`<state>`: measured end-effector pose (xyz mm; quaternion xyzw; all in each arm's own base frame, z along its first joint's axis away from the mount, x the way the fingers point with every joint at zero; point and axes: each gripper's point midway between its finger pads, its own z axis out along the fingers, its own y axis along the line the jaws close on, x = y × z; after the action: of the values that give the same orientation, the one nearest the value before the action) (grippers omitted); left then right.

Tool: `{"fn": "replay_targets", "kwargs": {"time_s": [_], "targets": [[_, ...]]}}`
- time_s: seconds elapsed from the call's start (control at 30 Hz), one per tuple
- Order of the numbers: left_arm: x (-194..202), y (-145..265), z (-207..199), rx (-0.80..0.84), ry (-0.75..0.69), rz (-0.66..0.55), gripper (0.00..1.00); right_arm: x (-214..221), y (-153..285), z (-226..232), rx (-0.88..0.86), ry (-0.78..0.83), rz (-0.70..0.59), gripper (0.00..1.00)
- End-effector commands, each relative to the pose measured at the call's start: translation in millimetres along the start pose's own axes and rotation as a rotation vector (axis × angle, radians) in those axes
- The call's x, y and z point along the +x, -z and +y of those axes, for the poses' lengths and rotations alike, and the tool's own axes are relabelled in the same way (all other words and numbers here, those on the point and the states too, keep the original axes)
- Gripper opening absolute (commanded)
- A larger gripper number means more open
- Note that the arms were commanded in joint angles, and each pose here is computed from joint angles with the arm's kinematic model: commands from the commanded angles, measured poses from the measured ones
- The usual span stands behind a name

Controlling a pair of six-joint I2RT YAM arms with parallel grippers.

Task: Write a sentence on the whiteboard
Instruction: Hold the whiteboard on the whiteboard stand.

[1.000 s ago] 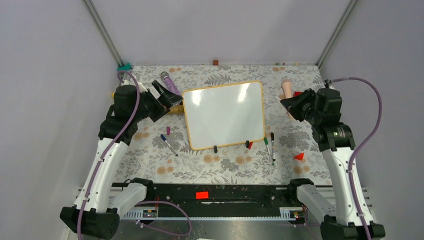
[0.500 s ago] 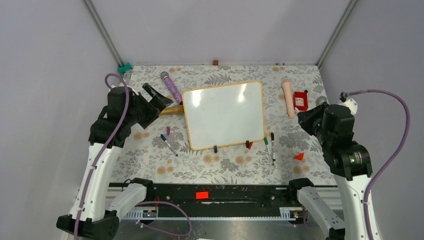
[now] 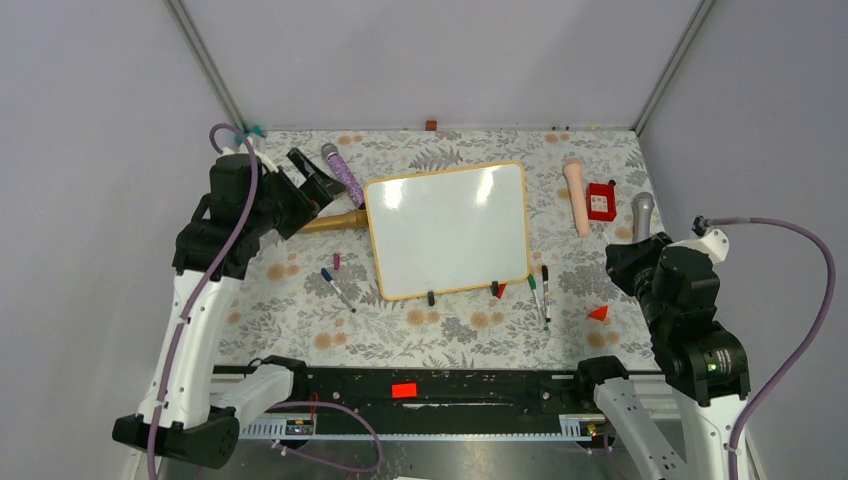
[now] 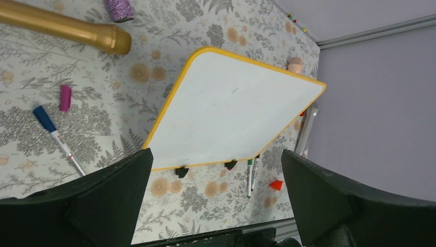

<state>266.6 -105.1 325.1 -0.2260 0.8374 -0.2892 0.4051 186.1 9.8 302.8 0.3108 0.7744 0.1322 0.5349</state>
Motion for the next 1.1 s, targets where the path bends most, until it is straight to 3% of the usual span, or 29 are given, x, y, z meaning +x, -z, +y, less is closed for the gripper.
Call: {"fn": "replay_targets", "kwargs": {"time_s": [0.0,0.17,0.3,0.43,0.73,0.97,1.07], "targets": [[-25.4,-5.0,-41.7,0.078,0.001,-0.04,0.99,-9.0,3.0,21.7,-0.092,-0.005,-0.013,0.0],[-29.8,-28.0,-43.8,-0.011,0.013,0.015,0.99,3.5,1.6,21.4,-0.058,0.012,0.084,0.0],[-50.0,-44.0,-50.1,-0.048,-0.038,-0.01,0.99,9.6,-9.1,17.1,0.04,0.038,0.17,0.0],[-69.3,-62.3,-55.9,-0.112,-0.093,0.011,0.99,14.0,-13.8,46.9,-0.046,0.103,0.279,0.0],[-75.8,-84.5,-23.8,-0.236,-0.094,-0.022,0.99,15.3,-17.7,92.6,-0.072,0.313,0.229,0.0],[-79.9,-100.5,-21.6,-0.143,-0.08,0.028,0.99,61.5,-5.0,182.4,-0.242,0.627,0.221,0.0],[-75.7,-107.7,-22.9,-0.131,-0.07,0.055,0.99,82.1,1.3,219.8,-0.356,0.69,0.206,0.0]]}}
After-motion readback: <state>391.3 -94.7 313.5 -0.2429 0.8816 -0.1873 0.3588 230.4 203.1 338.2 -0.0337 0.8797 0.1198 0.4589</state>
